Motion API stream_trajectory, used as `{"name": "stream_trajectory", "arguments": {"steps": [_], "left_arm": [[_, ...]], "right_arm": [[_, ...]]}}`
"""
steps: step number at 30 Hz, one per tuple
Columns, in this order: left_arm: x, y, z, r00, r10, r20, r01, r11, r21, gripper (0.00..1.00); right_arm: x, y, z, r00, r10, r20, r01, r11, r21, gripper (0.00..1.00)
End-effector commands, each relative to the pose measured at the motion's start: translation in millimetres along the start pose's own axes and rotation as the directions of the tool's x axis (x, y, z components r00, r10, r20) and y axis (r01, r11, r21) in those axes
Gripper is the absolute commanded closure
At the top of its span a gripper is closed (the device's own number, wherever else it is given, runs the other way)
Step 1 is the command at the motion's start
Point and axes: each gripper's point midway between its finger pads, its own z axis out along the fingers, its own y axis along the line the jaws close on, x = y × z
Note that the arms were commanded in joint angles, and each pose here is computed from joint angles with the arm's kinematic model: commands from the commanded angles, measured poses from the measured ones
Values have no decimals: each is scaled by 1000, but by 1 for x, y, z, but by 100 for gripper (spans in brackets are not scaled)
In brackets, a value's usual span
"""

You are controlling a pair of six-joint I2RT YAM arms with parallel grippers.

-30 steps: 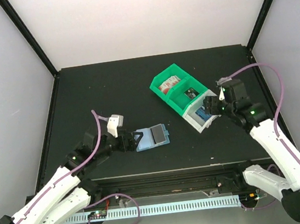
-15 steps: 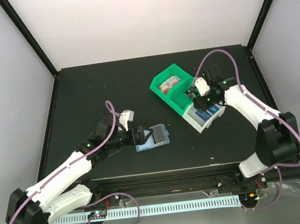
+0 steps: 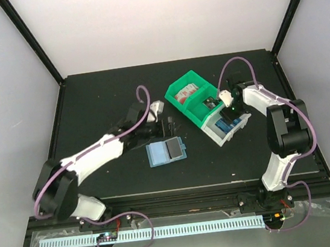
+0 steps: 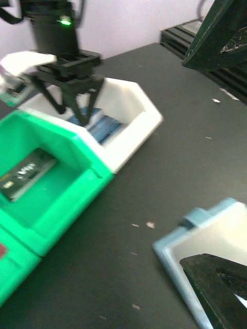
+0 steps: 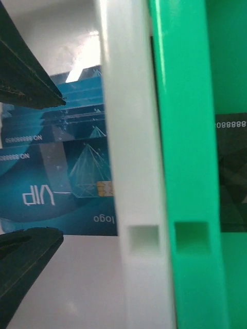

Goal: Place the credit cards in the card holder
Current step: Move the storage box to the center of the board, then pick up the credit card from the storage box.

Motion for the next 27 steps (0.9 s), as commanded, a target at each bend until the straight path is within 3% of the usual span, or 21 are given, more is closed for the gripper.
{"name": "stream_trajectory", "arguments": {"steps": [1,7,15,23,27], "left_arm": [[-51,-13,32,995,-77,59,76,997,15,3],[-66,2,77,968,-235,87,236,972,-3,10],[-64,15,113,951,-274,141,291,949,-120,14],[-47,8,154,952,-300,58,305,946,-107,14],[-43,8,168,947,-321,22,321,938,-131,15]], "right_arm": [[-9,-20,6,1000,-12,-11,13,996,91,35],[-8,-29,16,999,15,-38,-10,992,130,43],[-12,-28,10,999,48,-4,-47,990,132,57],[-13,-24,7,998,63,5,-63,992,109,62],[-14,-19,5,997,80,7,-80,993,82,58]]}}
